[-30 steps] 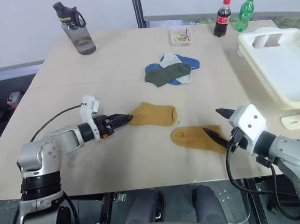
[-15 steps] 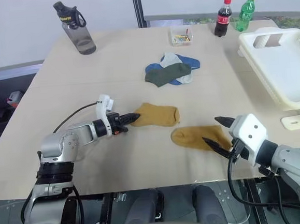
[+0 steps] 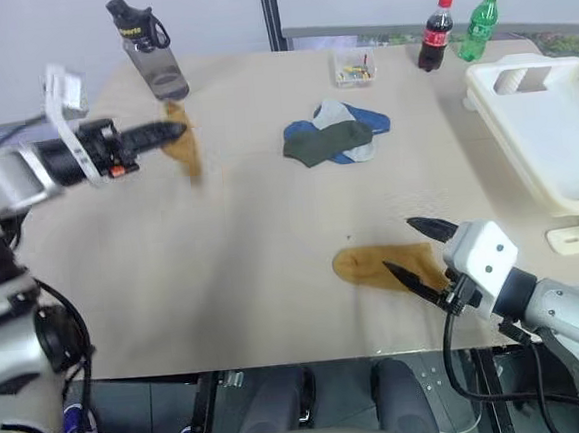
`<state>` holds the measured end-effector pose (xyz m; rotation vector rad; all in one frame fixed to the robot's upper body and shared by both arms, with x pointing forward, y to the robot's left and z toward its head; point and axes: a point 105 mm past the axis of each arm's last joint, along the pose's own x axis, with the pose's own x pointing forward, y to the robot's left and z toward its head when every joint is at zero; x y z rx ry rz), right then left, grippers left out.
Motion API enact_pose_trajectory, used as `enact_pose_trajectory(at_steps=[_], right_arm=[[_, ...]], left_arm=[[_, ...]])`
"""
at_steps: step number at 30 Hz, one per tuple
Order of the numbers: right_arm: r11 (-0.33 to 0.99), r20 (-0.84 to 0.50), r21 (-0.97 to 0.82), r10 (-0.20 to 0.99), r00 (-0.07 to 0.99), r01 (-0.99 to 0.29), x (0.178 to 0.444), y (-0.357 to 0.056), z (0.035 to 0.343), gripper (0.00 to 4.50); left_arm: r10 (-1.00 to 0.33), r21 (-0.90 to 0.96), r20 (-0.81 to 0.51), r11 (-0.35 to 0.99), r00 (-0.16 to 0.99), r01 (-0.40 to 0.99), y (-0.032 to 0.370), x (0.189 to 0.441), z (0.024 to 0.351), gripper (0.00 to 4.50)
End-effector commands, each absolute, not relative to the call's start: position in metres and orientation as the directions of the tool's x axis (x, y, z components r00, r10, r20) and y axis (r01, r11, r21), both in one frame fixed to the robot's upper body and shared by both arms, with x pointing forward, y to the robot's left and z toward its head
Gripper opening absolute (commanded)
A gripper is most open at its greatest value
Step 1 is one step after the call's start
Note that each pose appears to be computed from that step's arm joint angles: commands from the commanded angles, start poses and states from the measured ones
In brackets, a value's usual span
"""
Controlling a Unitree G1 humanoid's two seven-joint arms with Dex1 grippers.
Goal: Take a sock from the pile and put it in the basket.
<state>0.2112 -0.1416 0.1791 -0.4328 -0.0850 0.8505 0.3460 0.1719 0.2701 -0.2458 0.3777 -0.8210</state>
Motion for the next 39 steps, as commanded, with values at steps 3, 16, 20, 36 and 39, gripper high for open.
enact_pose_trajectory(at_steps=[3,16,20,36,39], right_arm=[[0.598,-0.06,-0.434,0.727,0.684,-0.674,0.214,-0.143,0.186,3.43],[0.679,-0.083,-0.362,0.659,0.747,-0.639,0.228,-0.141,0.18,4.5],[0.706,-0.118,-0.289,0.644,0.756,-0.646,0.246,-0.13,0.171,4.5],[0.843,-0.316,-0.088,0.481,0.818,-0.53,0.338,-0.111,0.104,3.37],[0.842,-0.322,-0.087,0.482,0.815,-0.532,0.337,-0.115,0.104,2.35]], left_arm=[[-0.711,-0.309,-0.502,0.679,0.493,0.666,0.084,0.359,0.178,0.03],[-0.85,-0.324,-0.36,0.501,0.385,0.803,-0.006,0.355,0.155,2.42],[-0.861,-0.147,-0.198,0.499,0.469,0.854,0.032,0.36,0.185,2.42],[-0.685,0.071,-0.379,0.649,0.622,0.758,0.095,0.381,0.1,2.26],[-0.708,0.018,-0.357,0.647,0.609,0.763,0.091,0.378,0.101,1.42]])
